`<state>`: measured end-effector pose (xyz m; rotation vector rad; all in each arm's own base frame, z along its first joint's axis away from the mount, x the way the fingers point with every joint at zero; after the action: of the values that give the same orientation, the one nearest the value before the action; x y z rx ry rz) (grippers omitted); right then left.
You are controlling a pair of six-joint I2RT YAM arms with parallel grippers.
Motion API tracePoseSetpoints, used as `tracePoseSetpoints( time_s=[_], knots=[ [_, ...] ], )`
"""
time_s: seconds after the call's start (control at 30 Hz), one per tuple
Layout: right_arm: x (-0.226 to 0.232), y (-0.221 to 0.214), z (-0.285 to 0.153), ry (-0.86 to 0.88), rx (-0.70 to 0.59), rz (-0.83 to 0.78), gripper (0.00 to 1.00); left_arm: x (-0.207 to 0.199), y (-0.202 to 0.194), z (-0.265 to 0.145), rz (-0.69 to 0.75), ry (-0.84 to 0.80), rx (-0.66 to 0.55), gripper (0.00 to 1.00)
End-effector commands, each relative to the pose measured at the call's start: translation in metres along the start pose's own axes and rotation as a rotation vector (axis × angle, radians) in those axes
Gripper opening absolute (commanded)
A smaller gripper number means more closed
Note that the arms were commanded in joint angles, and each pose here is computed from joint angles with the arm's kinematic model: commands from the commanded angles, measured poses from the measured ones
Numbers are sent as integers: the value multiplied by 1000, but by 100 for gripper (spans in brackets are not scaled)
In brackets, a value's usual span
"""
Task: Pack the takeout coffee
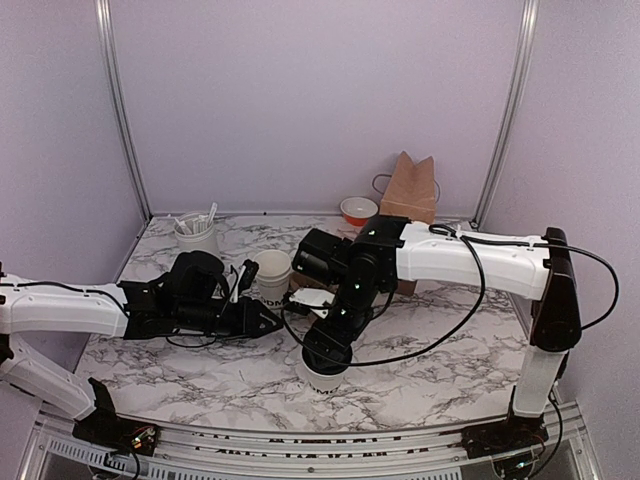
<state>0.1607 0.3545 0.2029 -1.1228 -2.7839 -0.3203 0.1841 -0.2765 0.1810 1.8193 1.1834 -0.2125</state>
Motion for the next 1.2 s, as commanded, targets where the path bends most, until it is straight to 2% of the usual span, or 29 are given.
tracePoseSetpoints(
  time_s=[0.0, 1.17],
  knots=[
    [7, 1, -5, 28, -9, -7, 82, -4, 1, 3, 6, -24, -1, 34],
    [13, 3, -23, 8, -52, -3, 82, -7, -3, 5, 8, -26, 9, 34]
  ],
)
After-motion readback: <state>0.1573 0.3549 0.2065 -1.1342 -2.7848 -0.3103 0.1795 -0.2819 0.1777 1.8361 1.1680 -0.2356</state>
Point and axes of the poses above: each gripper's point midway between its finger pads, its own z axis out along the fingers, its own x axis along the line the jaws close on, y = z × x, the point moved 7 cm from there along -z, back along the fingers, and after that the axes turned 11 degrees about z, right-handed, at the moved point
